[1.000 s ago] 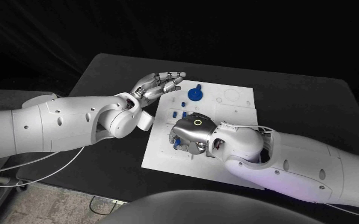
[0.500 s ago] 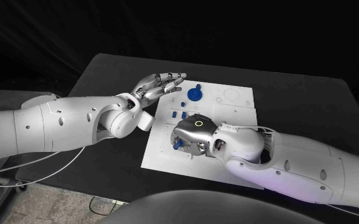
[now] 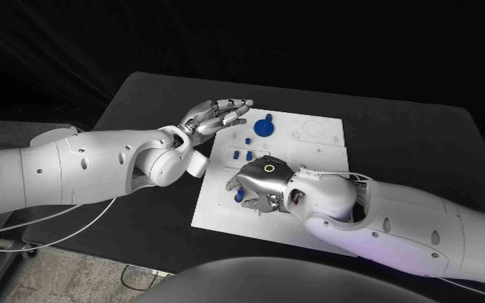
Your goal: Assemble the parts on the task board
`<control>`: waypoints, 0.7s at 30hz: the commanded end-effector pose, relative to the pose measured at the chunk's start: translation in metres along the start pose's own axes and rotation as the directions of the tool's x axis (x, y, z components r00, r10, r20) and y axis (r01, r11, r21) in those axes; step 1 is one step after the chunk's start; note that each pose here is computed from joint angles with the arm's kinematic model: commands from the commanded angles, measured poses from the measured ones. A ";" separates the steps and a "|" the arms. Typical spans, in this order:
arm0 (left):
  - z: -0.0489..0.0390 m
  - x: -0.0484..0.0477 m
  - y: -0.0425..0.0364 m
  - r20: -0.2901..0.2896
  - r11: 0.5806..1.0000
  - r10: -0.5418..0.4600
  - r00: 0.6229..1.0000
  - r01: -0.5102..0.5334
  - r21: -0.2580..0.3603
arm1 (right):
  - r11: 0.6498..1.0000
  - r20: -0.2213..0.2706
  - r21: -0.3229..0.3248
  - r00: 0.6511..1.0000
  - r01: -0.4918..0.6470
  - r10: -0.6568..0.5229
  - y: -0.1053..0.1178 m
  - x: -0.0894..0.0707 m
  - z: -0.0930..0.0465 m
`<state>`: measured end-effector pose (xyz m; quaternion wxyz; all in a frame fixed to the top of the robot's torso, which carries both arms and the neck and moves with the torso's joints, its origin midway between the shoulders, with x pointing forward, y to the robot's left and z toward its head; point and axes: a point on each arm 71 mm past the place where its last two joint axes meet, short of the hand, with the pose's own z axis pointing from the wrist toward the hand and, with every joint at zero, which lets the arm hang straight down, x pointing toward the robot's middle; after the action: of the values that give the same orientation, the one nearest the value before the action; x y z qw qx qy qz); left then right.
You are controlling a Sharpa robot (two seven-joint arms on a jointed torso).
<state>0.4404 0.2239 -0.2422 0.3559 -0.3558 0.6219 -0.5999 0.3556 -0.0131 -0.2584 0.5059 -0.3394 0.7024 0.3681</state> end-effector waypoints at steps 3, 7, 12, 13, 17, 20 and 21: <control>0.0005 0.0028 0.0009 -0.022 1.000 -0.014 1.000 0.014 0.005 | 1.000 0.015 -0.007 1.000 -0.008 0.008 0.000 -0.001 0.000; 0.0004 0.0029 0.0016 -0.022 1.000 -0.015 1.000 0.015 0.003 | 1.000 0.024 -0.008 1.000 -0.011 0.011 0.000 -0.001 0.000; 0.0003 0.0030 0.0021 -0.022 1.000 -0.015 1.000 0.015 0.002 | 1.000 0.050 -0.004 0.999 -0.017 0.017 -0.001 -0.003 -0.002; 0.0003 0.0031 0.0021 -0.022 1.000 -0.015 1.000 0.015 0.002 | 1.000 0.060 -0.002 0.998 -0.019 0.019 -0.002 -0.004 -0.003; 0.0001 0.0033 0.0023 -0.022 1.000 -0.016 1.000 0.016 0.001 | 1.000 0.107 0.006 0.994 -0.024 0.024 -0.005 -0.013 -0.012; -0.0004 0.0031 0.0023 -0.022 1.000 -0.016 1.000 0.016 0.000 | 0.997 0.154 0.022 0.986 -0.074 0.070 -0.010 -0.028 -0.024; -0.0006 0.0029 0.0023 -0.021 1.000 -0.016 1.000 0.016 0.000 | 0.994 0.173 0.028 0.980 -0.101 0.095 -0.012 -0.036 -0.028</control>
<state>0.4397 0.2238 -0.2448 0.3527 -0.3575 0.6240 -0.5987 0.3604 -0.0391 -0.2275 0.5414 -0.3063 0.6822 0.3843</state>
